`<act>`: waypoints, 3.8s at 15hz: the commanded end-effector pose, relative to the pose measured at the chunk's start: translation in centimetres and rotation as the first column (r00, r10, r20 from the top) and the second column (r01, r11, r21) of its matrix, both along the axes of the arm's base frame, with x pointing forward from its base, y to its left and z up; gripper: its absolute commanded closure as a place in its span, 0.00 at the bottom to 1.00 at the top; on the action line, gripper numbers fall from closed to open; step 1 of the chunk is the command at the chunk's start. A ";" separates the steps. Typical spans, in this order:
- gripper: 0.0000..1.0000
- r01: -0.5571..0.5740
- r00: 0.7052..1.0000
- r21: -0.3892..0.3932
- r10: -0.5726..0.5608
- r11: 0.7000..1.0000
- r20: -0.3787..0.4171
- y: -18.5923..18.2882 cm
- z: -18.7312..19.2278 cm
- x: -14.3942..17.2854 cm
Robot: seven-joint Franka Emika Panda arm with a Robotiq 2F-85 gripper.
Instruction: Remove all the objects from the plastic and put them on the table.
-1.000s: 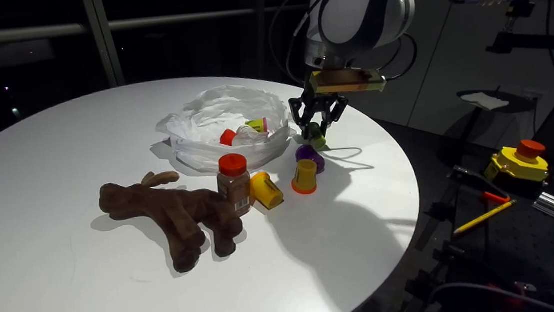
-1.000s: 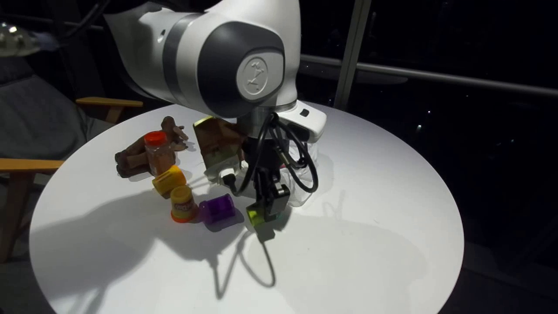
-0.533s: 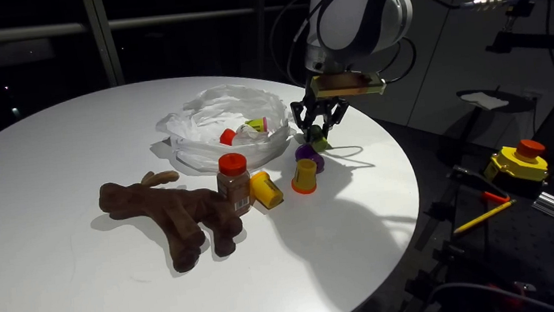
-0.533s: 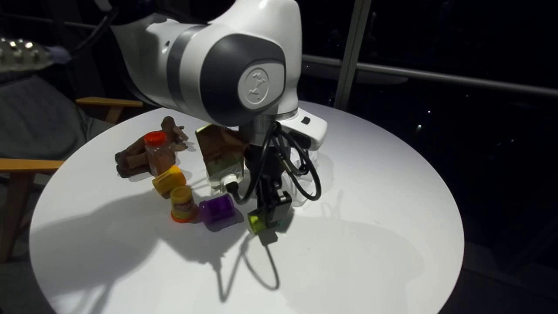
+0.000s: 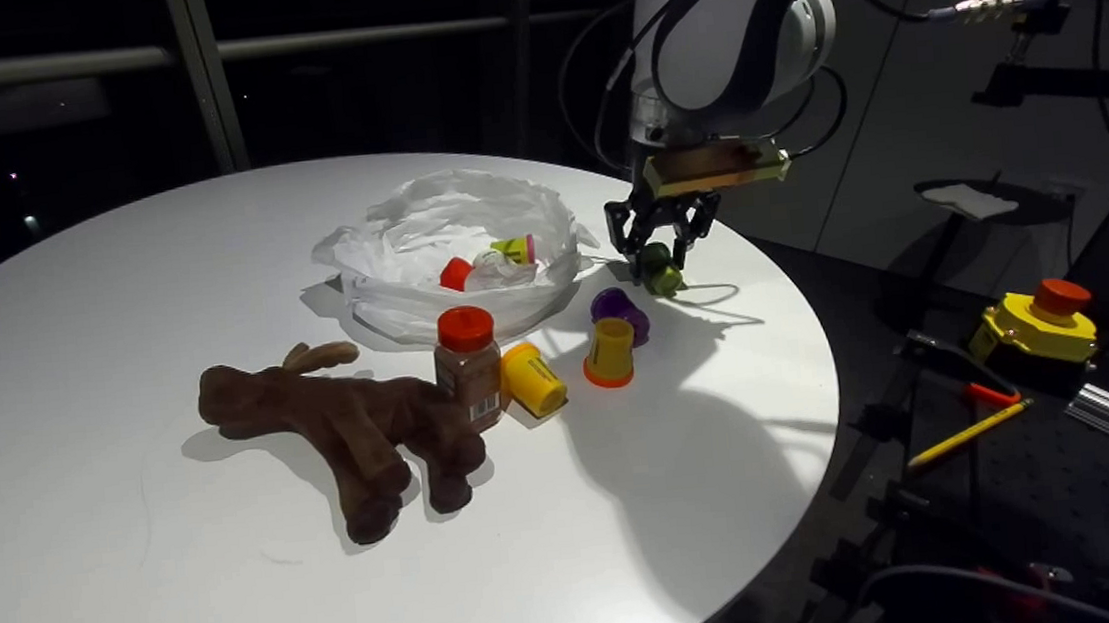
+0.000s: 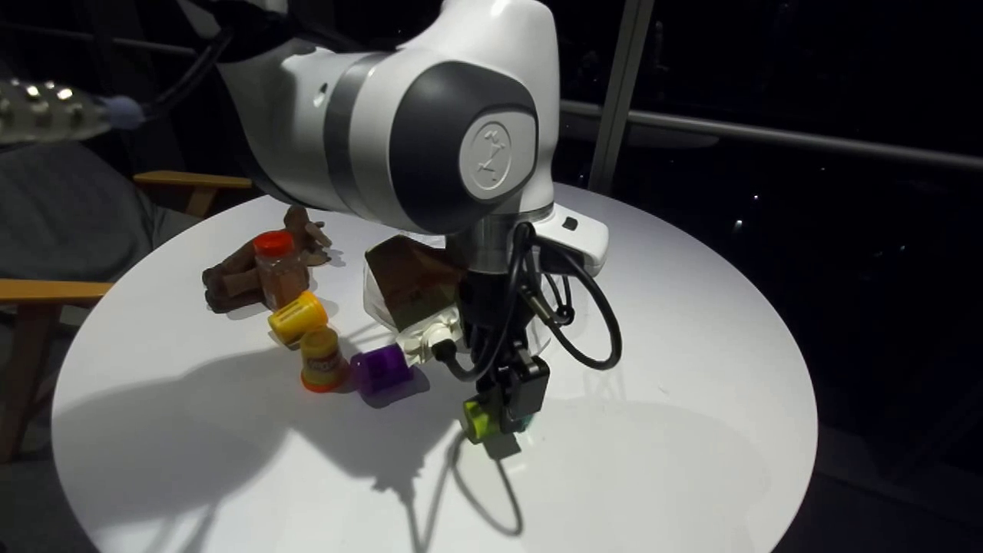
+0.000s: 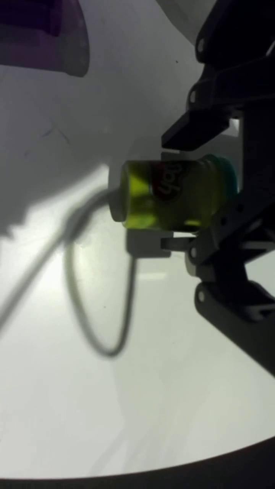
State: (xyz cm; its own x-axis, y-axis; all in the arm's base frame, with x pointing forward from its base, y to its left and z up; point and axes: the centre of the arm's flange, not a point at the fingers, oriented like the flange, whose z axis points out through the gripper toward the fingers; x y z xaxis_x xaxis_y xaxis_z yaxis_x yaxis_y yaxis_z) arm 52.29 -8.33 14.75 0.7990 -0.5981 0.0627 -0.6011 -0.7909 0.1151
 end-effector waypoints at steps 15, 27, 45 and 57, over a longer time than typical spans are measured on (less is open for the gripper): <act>0.00 0.053 0.991 0.202 -0.076 0.978 0.106 8.9 13.7 6.0; 0.00 0.162 0.978 0.178 -0.181 0.971 0.099 11.9 9.5 17.3; 0.00 0.154 0.988 -0.019 -0.154 0.988 -0.026 9.4 1.9 20.1; 0.68 0.159 0.987 -0.038 -0.160 0.987 -0.031 8.0 1.2 19.2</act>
State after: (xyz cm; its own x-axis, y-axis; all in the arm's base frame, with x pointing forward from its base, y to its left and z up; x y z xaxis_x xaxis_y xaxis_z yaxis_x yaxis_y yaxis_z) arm 71.17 -0.02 14.52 0.6990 -0.7140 0.0402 -0.7096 -0.6854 0.1636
